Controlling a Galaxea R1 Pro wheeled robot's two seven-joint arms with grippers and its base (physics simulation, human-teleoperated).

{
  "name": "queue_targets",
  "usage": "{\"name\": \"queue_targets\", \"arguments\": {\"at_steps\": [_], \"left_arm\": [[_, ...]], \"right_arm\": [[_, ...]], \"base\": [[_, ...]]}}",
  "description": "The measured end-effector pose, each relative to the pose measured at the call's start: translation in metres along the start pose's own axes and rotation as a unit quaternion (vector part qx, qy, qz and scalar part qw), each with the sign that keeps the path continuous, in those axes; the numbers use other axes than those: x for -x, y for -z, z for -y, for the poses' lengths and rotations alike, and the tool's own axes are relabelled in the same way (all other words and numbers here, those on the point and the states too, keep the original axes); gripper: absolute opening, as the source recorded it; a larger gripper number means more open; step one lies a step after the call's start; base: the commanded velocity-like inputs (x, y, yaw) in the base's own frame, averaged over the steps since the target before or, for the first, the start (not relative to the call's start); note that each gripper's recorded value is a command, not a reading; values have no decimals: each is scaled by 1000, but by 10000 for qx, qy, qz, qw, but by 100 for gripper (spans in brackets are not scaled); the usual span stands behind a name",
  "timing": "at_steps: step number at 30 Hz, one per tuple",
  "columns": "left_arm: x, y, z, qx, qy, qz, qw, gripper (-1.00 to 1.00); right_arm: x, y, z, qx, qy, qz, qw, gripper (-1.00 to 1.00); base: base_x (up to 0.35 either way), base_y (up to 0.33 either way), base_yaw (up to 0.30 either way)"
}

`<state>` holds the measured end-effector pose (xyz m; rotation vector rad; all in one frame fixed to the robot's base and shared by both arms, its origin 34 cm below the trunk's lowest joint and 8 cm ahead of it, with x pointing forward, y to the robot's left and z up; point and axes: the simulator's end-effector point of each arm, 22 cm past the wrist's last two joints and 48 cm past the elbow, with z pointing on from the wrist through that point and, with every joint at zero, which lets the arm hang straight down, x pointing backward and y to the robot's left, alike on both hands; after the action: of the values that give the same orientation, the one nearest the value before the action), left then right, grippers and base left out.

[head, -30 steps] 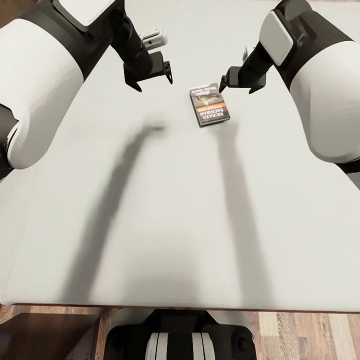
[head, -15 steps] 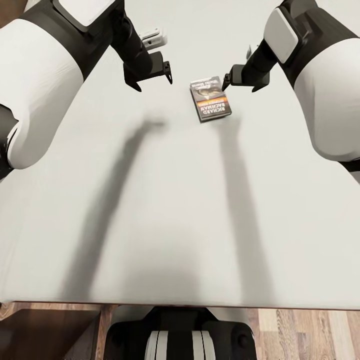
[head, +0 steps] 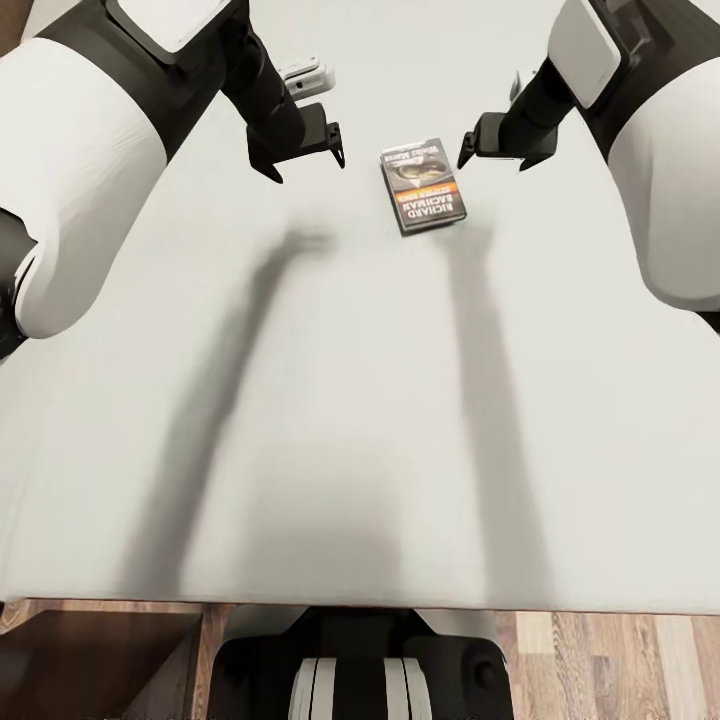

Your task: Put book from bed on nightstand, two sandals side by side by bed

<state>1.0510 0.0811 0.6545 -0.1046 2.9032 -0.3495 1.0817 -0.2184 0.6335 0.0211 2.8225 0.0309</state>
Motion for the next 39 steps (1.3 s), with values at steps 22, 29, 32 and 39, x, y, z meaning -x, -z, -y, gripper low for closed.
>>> {"name": "queue_targets", "arguments": {"at_steps": [22,29,32,39], "left_arm": [[-11,-27,-8,31,7,-147,9999,100],[-15,-37,-10,38,14,-204,9998,100],[-17,-40,-12,40,19,-227,9997,100],[-21,-50,-14,41,33,-285,9996,100]], "right_arm": [[25,4,2,-112,81,196,9997,100],[22,-4,-3,-82,106,160,9998,100],[20,-7,-4,-74,110,139,9998,100],[15,-17,-6,-56,106,86,9999,100]], "base": [[0,0,0],[0,0,0],[0,0,0],[0,0,0]]}}
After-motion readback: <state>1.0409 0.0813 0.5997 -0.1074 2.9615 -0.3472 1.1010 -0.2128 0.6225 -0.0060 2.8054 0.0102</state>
